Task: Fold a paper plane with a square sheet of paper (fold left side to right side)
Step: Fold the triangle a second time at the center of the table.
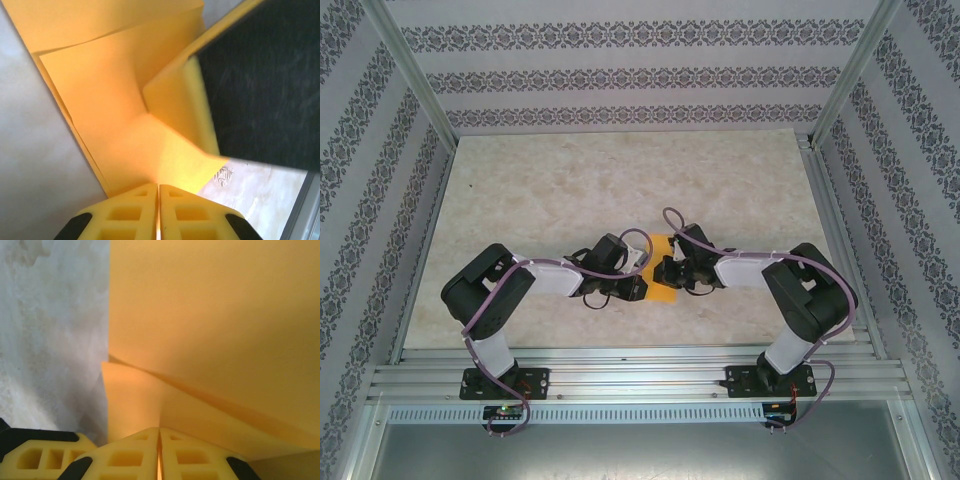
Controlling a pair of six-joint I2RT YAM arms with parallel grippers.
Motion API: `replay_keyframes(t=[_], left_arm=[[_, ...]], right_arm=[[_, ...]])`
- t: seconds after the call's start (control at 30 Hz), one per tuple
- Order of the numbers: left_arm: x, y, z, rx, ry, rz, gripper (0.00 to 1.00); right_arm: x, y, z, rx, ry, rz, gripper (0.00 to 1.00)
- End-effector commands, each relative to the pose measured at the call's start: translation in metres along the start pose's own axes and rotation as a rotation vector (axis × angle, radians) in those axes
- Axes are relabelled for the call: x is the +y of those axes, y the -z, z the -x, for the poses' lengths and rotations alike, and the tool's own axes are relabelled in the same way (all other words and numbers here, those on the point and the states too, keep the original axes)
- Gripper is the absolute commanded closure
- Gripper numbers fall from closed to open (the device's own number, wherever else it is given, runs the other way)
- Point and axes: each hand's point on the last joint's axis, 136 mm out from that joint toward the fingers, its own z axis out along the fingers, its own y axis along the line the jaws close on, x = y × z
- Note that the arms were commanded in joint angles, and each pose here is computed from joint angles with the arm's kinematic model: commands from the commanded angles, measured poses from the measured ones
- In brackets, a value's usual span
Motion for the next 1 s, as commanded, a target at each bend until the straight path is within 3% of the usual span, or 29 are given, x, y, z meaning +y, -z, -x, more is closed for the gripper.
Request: replay_keyframes(t=[0.0,0.2,0.5,0.77,0.97], left_arm=[[0.041,-0.007,-0.064,0.175,0.097,0.146,0.89],[0.040,-0.006,-0.062,0.167,0.092,0.143,0.89],[0.030,-0.004,-0.050,0.139,0.077,0.118,0.88],[0.029,-0.004,-0.046,0.134,0.070,0.117,0.88],[0.029,-0.002,-0.049,0.147,0.069,0.124,0.87]], right_arm=[[-0.047,0.014,0.023,-0.089,0.002,-0.170,0.90],[-0.073,0.027,0.038,-0.113,-0.021,-0.207,0.90],[-0.019,0.070,0.045,-0.179,0.020,-0.096,0.87],[0.019,0.025,0.013,-0.096,-0.001,0.020,0.87],[-0.005,0.008,0.010,-0.052,-0.010,-0.098,0.87]])
